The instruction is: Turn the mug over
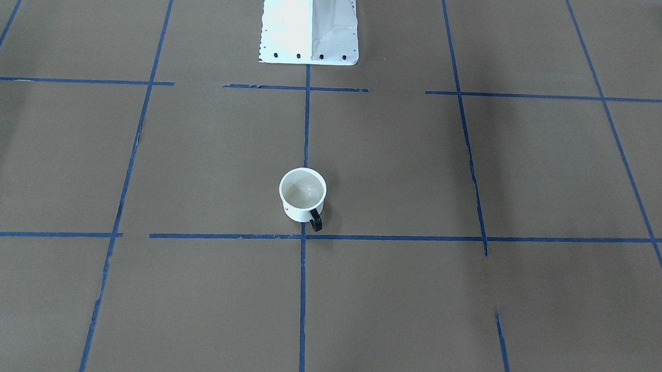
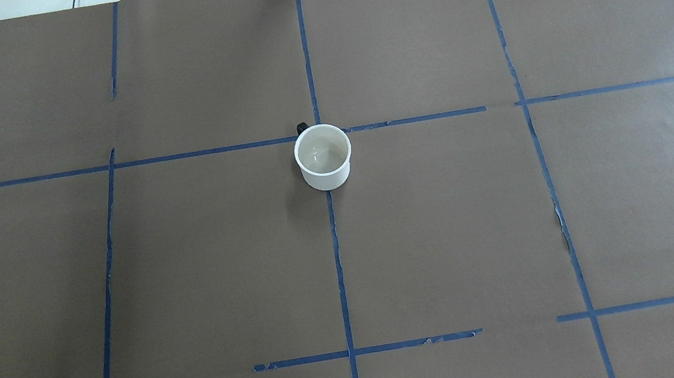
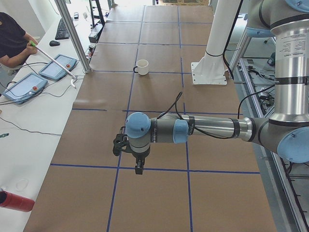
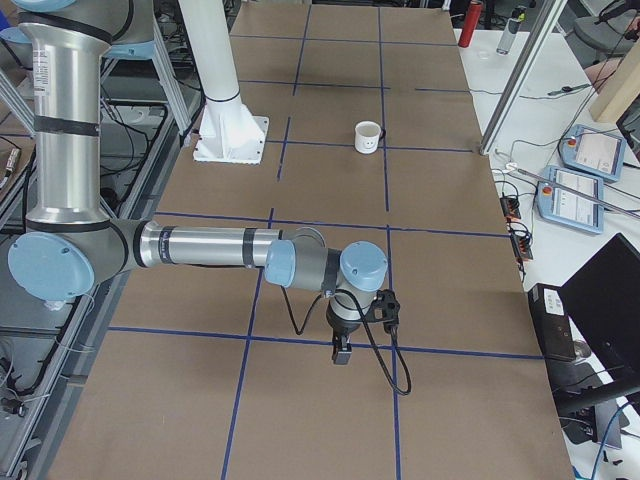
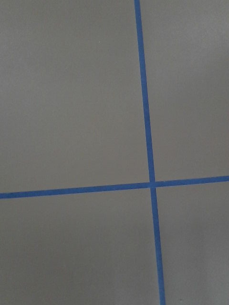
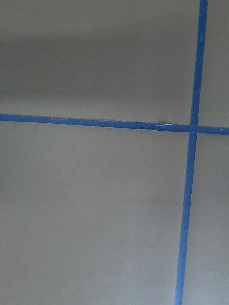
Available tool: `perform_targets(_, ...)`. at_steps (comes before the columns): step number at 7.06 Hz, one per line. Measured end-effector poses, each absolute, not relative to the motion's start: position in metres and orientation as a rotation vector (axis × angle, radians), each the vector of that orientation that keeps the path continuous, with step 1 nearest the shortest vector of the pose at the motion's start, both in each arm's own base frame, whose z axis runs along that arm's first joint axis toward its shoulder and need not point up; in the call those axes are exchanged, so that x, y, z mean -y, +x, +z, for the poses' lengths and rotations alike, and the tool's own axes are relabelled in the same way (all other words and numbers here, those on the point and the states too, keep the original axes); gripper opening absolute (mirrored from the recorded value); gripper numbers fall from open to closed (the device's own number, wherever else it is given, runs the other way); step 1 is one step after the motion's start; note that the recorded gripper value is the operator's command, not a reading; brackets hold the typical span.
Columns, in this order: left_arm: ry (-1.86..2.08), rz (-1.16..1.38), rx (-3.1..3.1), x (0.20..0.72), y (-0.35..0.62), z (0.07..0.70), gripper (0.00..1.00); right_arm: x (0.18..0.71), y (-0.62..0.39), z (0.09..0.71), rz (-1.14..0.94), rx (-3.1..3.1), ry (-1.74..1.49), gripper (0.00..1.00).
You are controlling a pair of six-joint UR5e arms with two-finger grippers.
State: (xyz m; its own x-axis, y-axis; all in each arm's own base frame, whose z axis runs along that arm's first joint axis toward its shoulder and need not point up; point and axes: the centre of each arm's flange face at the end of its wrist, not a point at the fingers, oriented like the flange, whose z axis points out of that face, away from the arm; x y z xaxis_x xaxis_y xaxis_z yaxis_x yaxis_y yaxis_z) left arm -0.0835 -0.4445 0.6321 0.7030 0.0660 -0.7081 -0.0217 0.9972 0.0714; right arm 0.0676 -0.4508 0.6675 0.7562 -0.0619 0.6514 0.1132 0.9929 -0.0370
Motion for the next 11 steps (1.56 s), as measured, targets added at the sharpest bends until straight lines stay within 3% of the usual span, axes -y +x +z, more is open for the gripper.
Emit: perform_targets(11,0.027,0.048,-0.789,0.444,-0.077,0.64,1.0,0.451,0.068,0.668,-0.096,0.707,-0.076,1.0)
